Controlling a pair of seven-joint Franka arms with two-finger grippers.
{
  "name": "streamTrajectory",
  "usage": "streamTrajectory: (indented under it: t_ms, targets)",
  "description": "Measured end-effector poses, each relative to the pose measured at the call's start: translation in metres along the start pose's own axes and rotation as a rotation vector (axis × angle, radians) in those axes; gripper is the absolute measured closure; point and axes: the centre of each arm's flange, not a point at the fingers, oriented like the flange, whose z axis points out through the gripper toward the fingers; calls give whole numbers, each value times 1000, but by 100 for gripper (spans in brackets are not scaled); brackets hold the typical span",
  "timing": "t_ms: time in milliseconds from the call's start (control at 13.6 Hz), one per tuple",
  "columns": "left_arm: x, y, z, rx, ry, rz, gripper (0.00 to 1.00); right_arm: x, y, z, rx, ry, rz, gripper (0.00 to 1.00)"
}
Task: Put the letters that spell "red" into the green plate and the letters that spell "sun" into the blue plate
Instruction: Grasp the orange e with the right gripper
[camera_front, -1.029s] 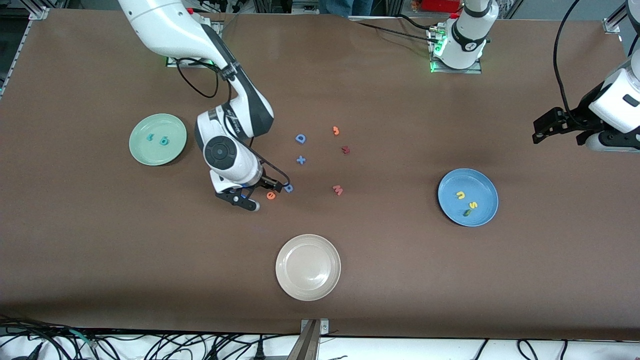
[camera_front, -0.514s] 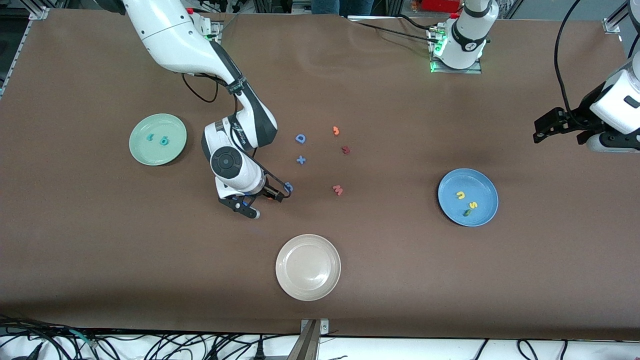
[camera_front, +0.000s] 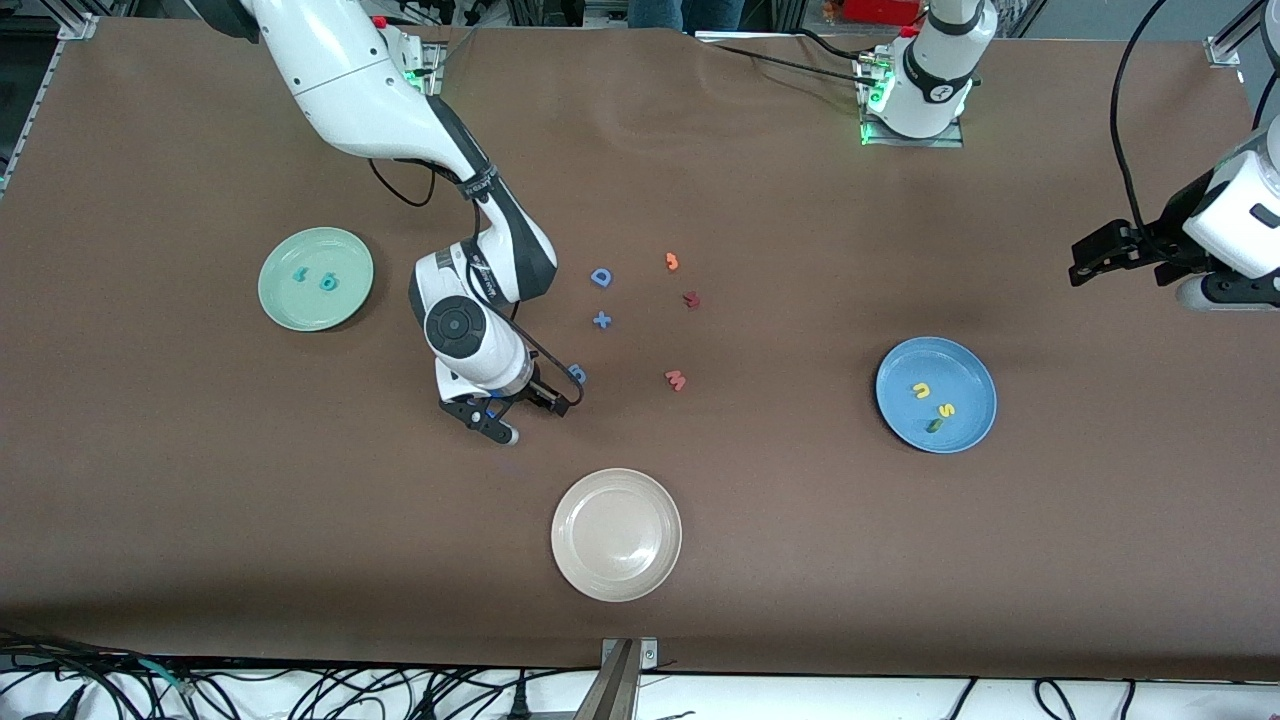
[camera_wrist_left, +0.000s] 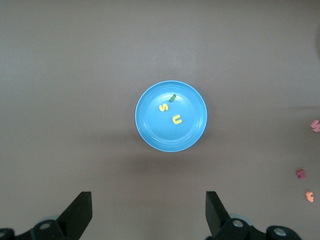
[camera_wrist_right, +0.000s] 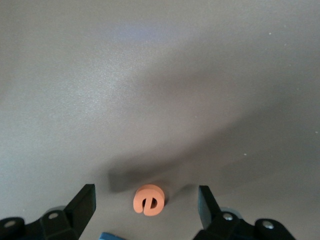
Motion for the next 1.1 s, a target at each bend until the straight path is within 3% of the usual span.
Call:
streamTrajectory:
  t_ms: [1102]
  targets:
    - [6,-7,12,0,-24,7,0,-13,-8,14,5,1,11,12]
